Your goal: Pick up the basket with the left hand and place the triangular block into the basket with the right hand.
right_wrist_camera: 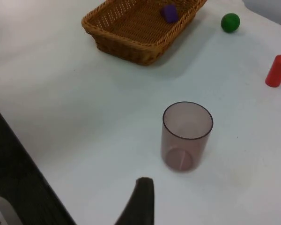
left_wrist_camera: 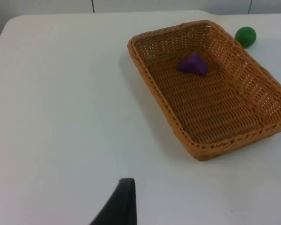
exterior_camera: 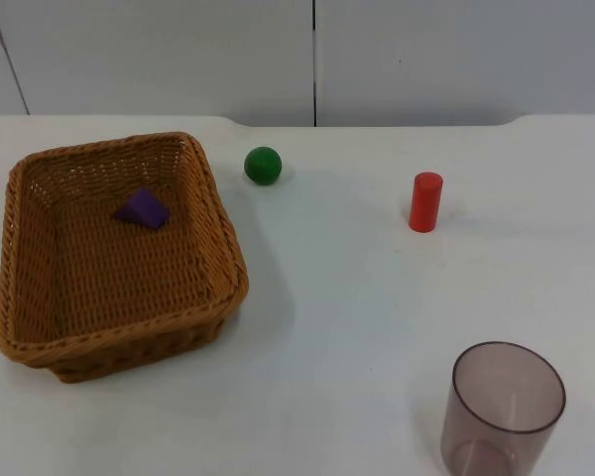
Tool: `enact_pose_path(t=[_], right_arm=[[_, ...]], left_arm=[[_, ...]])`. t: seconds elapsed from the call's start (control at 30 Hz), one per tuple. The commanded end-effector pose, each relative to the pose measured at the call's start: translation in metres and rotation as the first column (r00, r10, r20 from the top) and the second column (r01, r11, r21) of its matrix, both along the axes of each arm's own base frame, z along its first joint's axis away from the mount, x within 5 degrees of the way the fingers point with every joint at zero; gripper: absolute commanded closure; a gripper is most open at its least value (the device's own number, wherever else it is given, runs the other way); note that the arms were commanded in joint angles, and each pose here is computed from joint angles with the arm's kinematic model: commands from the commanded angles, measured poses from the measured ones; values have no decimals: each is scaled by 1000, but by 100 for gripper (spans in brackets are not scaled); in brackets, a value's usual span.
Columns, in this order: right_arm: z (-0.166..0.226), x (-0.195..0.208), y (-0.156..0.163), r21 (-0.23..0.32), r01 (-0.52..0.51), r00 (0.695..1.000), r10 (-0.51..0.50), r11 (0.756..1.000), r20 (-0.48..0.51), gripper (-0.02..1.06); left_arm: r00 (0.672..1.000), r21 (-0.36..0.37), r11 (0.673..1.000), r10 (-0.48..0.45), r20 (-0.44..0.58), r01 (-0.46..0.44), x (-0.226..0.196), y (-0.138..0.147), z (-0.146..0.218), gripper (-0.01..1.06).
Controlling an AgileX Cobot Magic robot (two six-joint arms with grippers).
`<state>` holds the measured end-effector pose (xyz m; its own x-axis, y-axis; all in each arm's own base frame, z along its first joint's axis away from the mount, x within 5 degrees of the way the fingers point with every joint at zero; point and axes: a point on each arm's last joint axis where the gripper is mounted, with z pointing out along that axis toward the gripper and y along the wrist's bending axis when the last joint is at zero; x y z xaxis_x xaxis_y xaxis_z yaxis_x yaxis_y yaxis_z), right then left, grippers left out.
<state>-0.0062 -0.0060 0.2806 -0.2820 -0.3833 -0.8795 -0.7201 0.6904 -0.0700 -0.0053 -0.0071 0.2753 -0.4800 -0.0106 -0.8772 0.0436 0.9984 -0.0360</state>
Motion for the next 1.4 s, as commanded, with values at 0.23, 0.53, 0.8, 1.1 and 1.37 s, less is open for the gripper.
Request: enact_pose_path(t=[0.23,0.53,0.8,1.1,1.37], right_arm=[[0,1,1,6,-1,1000,1,1000,16,27],[0,2,-1,14,25,1000,-25,1000,9,27],[0,2,-1,15,28,1000,-28,999,8,26],[0,2,-1,17,29,1000,-29,999,6,-1],[0,2,-1,17,29,1000,-29,999,6,-1]], left_arm=[[1000,3,1000,10,10,-10,1,1,0,0],[1000,3,1000,10,10,-10,1,1,0,0],[1000,3,1000,10,10,-10,1,1,0,0],[1000,3,1000,10,10,-10,1,1,0,0],[1000,3,1000,10,10,-10,1,1,0,0]])
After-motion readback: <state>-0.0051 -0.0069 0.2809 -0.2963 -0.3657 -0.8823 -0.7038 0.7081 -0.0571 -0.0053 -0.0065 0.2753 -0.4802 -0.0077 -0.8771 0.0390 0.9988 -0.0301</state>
